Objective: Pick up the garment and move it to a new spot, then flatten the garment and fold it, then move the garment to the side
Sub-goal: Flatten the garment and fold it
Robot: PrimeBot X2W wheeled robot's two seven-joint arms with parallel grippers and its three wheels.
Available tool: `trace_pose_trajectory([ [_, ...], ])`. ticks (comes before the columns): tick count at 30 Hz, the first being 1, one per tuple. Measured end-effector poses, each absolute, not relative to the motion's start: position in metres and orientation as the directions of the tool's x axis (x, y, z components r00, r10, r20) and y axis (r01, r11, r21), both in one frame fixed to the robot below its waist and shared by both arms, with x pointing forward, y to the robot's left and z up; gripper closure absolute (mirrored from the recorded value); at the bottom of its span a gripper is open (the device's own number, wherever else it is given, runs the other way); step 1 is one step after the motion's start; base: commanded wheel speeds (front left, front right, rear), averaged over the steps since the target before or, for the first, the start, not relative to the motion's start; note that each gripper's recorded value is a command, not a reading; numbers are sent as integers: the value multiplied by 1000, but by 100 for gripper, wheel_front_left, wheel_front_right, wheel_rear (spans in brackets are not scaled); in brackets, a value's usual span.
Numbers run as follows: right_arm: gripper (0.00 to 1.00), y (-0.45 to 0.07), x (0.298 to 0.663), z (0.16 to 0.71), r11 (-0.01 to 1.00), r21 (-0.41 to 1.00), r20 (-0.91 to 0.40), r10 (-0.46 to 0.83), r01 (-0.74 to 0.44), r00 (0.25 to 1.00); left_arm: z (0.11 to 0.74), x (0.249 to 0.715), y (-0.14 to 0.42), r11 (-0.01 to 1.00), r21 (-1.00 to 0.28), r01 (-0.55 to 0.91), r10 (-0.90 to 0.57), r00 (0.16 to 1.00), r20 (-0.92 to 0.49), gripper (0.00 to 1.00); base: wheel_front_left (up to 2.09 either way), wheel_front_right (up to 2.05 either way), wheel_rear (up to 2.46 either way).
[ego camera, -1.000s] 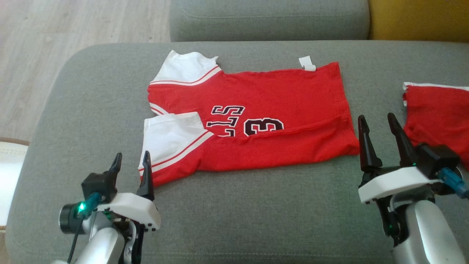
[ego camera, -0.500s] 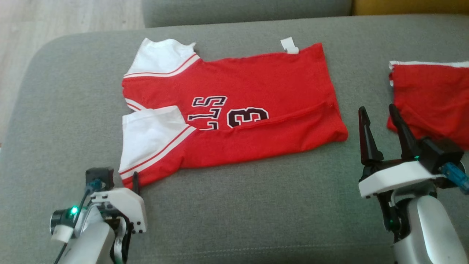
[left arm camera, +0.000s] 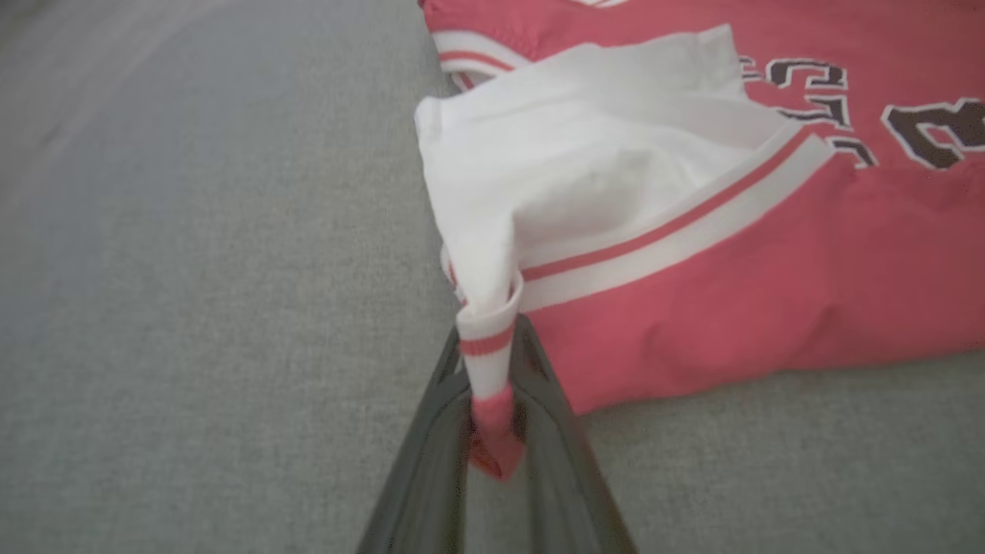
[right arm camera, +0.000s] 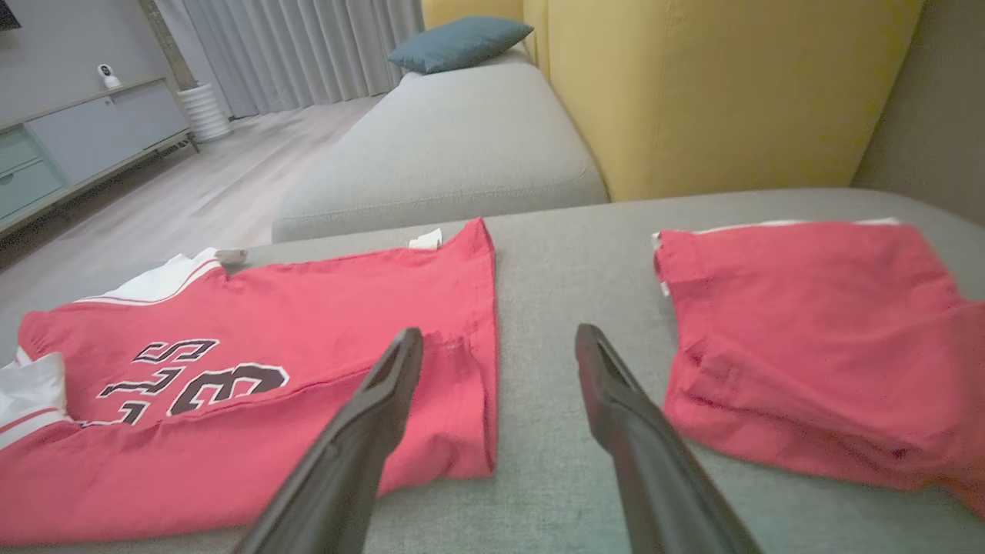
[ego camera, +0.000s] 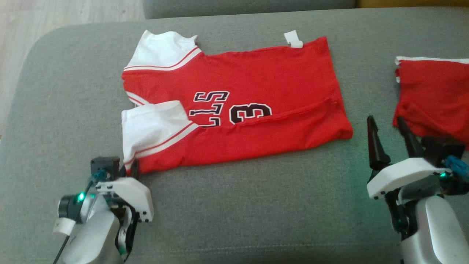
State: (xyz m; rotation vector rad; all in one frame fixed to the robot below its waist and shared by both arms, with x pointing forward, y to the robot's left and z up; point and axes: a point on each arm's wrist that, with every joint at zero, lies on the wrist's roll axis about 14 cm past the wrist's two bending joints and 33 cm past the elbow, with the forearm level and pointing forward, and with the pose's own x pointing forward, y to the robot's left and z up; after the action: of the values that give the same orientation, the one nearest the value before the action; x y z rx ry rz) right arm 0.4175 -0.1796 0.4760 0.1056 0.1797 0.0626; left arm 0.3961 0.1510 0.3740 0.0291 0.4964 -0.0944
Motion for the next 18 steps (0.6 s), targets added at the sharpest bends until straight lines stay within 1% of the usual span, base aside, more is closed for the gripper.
trace_pose_trajectory([
  [5, 0, -175, 415, 435, 985, 170, -337, 88, -31, 938, 403, 413, 154, 994, 38, 106, -86, 934, -348, 100, 0, 0, 0],
  [8, 0, -176, 421, 416, 968, 250, -404, 88, 17, 911, 417, 420, 151, 989, 65, 132, -108, 951, -288, 100, 0, 0, 0],
  [11, 0, -170, 428, 400, 953, 300, -452, 102, 43, 886, 423, 421, 151, 987, 78, 142, -116, 956, -269, 100, 0, 0, 0],
  [12, 0, -164, 433, 390, 949, 311, -484, 115, 48, 867, 423, 421, 151, 985, 88, 149, -121, 956, -267, 100, 0, 0, 0],
  [18, 0, -151, 446, 372, 945, 322, -531, 136, 50, 836, 421, 421, 159, 984, 104, 143, -110, 955, -274, 100, 0, 0, 0],
])
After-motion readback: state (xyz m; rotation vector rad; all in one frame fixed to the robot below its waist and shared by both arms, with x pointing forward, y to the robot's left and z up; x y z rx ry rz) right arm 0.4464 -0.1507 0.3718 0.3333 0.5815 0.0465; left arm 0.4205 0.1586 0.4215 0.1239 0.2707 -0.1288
